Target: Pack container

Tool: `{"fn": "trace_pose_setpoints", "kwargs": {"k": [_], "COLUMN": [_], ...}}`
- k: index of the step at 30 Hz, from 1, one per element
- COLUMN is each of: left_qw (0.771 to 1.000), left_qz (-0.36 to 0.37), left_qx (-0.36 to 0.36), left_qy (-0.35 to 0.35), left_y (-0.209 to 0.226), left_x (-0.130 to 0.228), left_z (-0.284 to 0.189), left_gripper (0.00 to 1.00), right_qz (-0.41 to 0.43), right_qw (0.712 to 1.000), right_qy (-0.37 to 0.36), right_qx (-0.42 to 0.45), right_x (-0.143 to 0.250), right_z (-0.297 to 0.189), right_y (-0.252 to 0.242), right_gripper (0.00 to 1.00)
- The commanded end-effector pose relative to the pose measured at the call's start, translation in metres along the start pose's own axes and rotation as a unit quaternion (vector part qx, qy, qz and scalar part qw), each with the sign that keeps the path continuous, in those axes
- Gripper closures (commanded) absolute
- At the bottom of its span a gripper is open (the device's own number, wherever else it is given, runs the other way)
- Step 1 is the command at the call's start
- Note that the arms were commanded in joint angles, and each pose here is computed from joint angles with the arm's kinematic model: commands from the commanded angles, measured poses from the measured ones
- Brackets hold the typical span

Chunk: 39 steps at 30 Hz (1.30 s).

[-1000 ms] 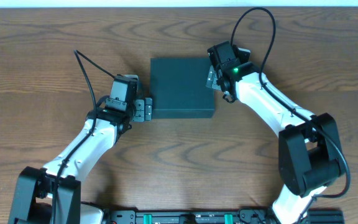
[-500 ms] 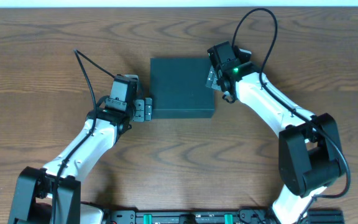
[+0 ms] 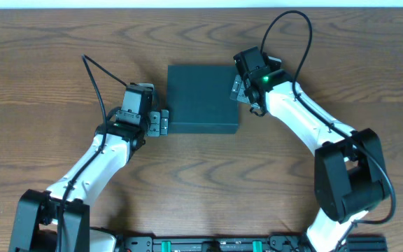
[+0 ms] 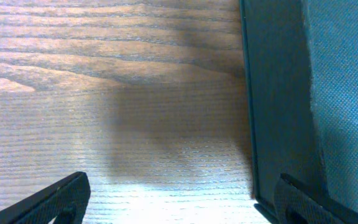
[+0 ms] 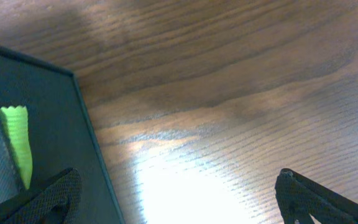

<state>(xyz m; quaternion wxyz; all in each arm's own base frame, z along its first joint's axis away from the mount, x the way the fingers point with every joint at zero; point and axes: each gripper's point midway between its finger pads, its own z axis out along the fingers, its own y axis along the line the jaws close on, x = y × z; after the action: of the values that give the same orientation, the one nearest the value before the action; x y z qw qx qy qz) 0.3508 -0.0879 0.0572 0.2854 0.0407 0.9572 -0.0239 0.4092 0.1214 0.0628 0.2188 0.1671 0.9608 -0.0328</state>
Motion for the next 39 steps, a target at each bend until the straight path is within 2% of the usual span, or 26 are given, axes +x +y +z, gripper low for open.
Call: {"fn": "trace_pose_setpoints", "kwargs": {"k": [1,12,22,32,36,39], "left_qw": [0.999,0.998,0.992,0.977,0.968,0.964], "left_qz": [0.003,0.002,-0.002,-0.008,-0.007,0.002], "left_qx": [0.037,0.043,0.050,0.071,0.091,0.128], "left_qy": [-0.032,-0.050,-0.114,-0.202,-0.232,-0.235], "left_y": [-0.016,-0.017,-0.016,-0.011,-0.009,-0.016], "left_x": [-0.018,-0.026,-0.049,-0.057,-0.045,-0.024], "left_z": [-0.013,-0.026,-0.073,-0.159,-0.203,-0.229], "left_gripper": [0.04,0.05,0.05,0.05,0.05,0.05], "right_qz": [-0.053,-0.028,-0.015,-0.017,-0.053,-0.086], "right_qw": [0.992,0.996,0.987,0.964,0.953,0.954], "right_qy": [0.080,-0.002,-0.106,-0.206,-0.240,-0.234], "right_qx": [-0.084,-0.080,-0.120,-0.171,-0.178,-0.168], "right_x": [0.050,0.005,-0.029,-0.021,-0.007,0.014], "right_z": [-0.014,-0.062,-0.163,-0.273,-0.304,-0.311], "right_y": [0.043,0.019,-0.015,-0.072,-0.097,-0.116], "right_gripper": [0.01,0.01,0.01,0.01,0.01,0.01]}}
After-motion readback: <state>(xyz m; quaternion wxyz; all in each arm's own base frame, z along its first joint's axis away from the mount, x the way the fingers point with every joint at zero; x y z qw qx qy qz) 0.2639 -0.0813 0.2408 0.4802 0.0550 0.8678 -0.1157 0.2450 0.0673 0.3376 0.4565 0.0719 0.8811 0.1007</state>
